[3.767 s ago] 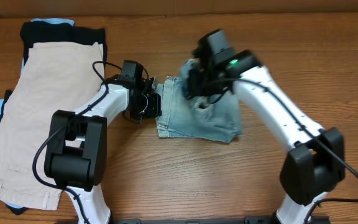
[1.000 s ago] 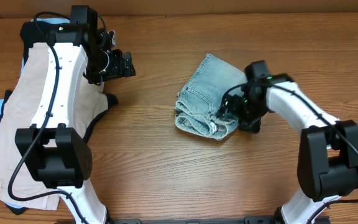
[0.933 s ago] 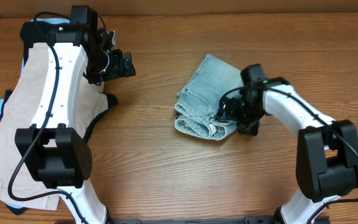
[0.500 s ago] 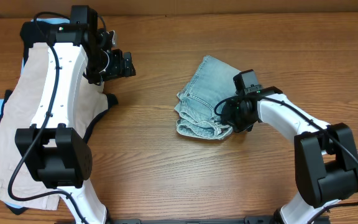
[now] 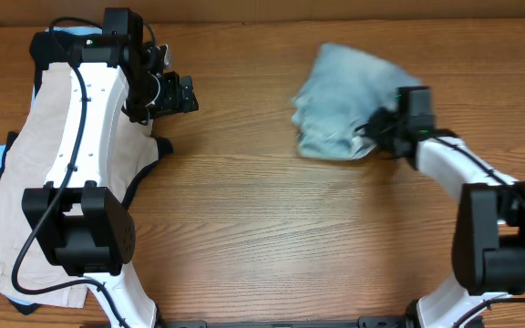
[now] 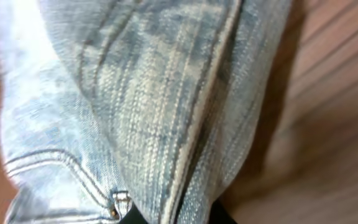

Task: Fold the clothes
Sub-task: 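Carry the folded shorts to the top right corner with the right gripper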

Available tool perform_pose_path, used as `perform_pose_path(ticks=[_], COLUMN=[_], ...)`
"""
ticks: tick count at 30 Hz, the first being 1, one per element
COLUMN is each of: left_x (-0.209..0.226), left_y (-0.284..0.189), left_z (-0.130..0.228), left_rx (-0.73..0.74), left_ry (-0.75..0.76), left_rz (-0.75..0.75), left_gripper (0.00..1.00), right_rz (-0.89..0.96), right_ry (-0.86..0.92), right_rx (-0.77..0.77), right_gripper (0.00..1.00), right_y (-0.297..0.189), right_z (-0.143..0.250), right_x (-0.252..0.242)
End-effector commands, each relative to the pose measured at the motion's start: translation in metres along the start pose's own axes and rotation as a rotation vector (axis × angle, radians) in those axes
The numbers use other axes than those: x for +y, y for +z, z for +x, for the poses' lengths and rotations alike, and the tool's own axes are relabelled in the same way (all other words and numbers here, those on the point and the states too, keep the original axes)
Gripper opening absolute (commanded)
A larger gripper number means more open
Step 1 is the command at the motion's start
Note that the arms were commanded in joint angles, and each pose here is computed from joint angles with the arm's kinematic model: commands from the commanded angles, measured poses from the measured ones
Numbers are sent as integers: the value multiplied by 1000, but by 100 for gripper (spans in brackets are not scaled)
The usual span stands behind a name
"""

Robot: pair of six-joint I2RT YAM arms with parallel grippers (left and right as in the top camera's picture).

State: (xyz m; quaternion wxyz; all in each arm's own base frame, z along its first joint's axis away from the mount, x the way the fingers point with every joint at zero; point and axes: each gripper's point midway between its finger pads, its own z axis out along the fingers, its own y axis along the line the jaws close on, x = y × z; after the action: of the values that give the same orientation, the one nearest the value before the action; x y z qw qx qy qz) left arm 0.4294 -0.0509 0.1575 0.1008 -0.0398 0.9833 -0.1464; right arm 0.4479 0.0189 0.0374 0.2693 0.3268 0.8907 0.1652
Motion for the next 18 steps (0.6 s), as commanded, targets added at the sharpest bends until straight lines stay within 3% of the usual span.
perform_pose_path(ticks=[1, 7, 18], left_x=[-5, -10, -26], left_y=[-10, -9, -4], left_z=[-5, -3, -6], left_rx=[-38, -35, -50], left_ry=[46, 58, 97], left_rz=[-18, -21, -9], left_gripper=[86, 85, 83], right_rz=[68, 4, -93], right_ry=[163, 227, 349], right_rx=[-185, -382, -552], right_gripper=[4, 4, 4], right_y=[-6, -1, 69], right_z=[-63, -127, -161], right_x=[-46, -75, -96])
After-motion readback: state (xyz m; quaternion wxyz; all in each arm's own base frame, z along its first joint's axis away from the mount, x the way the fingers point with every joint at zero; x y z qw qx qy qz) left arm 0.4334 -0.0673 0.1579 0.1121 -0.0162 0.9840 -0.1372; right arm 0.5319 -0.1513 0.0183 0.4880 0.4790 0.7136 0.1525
